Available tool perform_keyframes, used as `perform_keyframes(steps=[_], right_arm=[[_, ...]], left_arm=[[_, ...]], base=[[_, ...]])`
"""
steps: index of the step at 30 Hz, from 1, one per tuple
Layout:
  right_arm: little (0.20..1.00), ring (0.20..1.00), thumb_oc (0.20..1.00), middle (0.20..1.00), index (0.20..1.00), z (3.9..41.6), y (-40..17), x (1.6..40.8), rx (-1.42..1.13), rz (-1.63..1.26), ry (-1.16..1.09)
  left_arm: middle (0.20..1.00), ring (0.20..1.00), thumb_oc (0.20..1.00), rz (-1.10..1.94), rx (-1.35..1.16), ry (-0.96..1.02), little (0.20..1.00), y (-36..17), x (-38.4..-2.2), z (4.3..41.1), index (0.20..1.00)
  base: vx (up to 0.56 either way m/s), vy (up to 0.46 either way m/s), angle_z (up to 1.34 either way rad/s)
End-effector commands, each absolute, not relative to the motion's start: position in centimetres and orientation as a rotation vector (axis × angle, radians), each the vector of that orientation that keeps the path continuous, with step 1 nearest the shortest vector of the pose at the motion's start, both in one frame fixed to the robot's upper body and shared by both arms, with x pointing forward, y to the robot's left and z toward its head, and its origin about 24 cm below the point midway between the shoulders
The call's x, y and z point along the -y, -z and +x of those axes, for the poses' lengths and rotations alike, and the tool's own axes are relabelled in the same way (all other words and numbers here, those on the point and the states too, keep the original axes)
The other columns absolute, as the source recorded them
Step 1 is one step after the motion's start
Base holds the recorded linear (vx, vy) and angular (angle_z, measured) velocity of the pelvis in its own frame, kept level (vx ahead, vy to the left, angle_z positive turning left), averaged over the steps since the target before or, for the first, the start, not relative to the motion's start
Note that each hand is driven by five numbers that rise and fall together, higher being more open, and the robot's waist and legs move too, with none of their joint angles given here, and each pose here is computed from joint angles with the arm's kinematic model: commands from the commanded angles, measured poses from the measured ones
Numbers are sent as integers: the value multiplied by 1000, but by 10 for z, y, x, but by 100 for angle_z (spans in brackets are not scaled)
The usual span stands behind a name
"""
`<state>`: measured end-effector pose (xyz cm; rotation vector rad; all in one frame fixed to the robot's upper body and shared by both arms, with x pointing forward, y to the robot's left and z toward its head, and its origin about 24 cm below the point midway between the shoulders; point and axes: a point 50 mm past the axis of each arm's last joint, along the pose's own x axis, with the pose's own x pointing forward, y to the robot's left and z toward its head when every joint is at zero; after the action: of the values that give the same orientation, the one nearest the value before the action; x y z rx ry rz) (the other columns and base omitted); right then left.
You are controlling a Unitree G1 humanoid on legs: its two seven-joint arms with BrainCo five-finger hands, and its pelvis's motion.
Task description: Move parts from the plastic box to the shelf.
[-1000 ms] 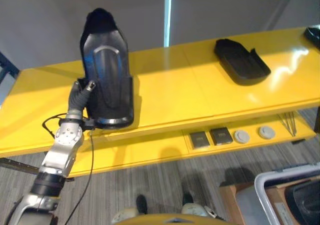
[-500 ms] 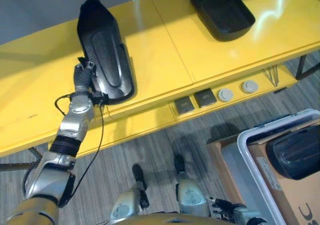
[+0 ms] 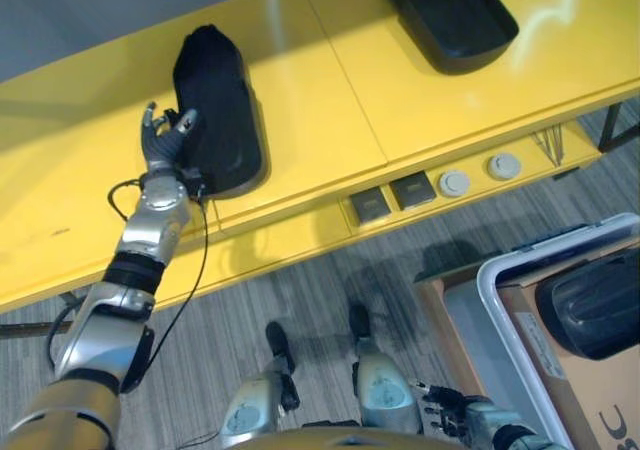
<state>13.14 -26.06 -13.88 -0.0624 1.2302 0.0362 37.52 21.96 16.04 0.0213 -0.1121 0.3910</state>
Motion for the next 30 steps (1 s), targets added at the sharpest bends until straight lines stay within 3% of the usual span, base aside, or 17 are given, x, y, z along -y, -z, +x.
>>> perform_keyframes(steps=[1,8,19,24,25,26,30], right_arm=[[1000,1000,1000,1000,1000,133,142,250,-1254,-68,-68],[1000,1000,1000,1000,1000,124,145,252,-1268,-61,-52],[1000,1000,1000,1000,1000,92,155,251,-1348,-39,-33],[1000,1000,1000,1000,1000,78,161,240,-1386,7,0],[1000,1000,1000,1000,1000,75,163,235,-1391,23,2],[1000,1000,1000,1000,1000,73,164,231,-1394,33,5],[1000,1000,1000,1000,1000,65,167,222,-1400,70,25]], left_arm=[[1000,1000,1000,139,93,-378,1000,-176,-229,384,1000],[1000,1000,1000,205,163,-394,1000,-197,-238,384,1000],[1000,1000,1000,34,424,-342,1000,-235,-236,355,1000],[1000,1000,1000,-25,480,-147,1000,-215,-224,326,1000],[366,366,366,-20,473,-92,366,-196,-213,314,366],[200,200,200,-13,463,-61,200,-185,-207,306,200],[200,200,200,-65,384,87,200,-141,-190,281,200]], base=[[0,0,0],[44,-13,-2],[56,-10,4],[79,-15,9],[34,-18,12],[31,-24,7],[-2,-20,10]])
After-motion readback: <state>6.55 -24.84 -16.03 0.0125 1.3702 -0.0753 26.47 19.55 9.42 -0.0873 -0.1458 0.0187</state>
